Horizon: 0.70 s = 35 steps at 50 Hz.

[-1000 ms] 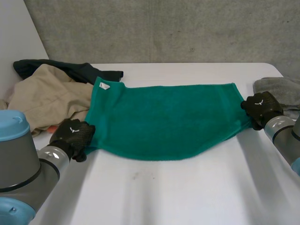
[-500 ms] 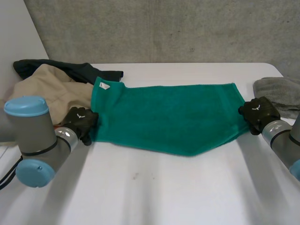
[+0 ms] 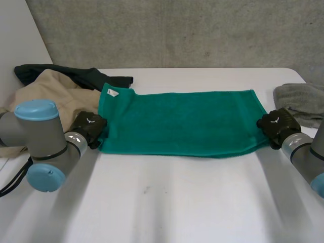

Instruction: Fold the laundry.

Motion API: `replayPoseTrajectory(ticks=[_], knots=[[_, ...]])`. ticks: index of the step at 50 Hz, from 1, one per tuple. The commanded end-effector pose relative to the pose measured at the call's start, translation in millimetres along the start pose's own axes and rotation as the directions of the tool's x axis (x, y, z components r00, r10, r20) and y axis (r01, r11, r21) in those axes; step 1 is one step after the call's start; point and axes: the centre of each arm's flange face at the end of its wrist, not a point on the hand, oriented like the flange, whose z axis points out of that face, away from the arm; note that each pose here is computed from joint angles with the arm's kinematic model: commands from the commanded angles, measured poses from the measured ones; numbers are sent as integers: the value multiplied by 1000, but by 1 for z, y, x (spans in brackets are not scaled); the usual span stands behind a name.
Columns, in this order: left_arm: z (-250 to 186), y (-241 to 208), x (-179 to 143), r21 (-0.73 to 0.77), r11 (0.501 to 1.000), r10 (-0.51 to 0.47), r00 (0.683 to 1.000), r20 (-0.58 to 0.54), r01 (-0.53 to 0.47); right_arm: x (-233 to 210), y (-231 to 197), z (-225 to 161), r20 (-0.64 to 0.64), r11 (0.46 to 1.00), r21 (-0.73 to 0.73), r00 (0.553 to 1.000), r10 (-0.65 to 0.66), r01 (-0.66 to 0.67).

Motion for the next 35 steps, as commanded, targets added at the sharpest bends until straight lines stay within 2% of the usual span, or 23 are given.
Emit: replayPoseTrajectory(ticks=[1,4,10,14,17,19,22,25,30,35], knots=[[-40,-23,-8,-5,999,-51,999,-13,51,7,-6,-9,7,1000,-15,1000,-2,2],[-67,-29,-13,-24,995,-95,995,-16,95,19,-18,-29,21,999,-40,999,-25,26],[-124,-30,-12,-94,989,-116,992,-46,111,47,-6,-62,51,984,-172,998,-46,54],[-168,-20,-3,-213,972,-124,987,-104,100,47,1,-90,146,953,-269,984,-99,136],[-198,-8,7,-325,944,-123,977,-176,60,45,12,-114,259,912,-349,958,-125,214],[-204,-4,10,-347,937,-110,973,-201,34,46,23,-126,324,887,-393,939,-114,244],[-200,-3,7,-329,944,-105,976,-192,37,50,33,-128,328,875,-425,940,-92,233],[-185,-10,-3,-252,966,-93,987,-134,57,52,32,-122,285,889,-402,952,-107,220],[-144,-18,-11,-116,989,-98,993,-72,90,51,30,-90,164,937,-306,979,-124,170],[-96,-27,-18,-9,991,-131,991,-22,131,42,25,-54,114,963,-213,983,-142,164]])
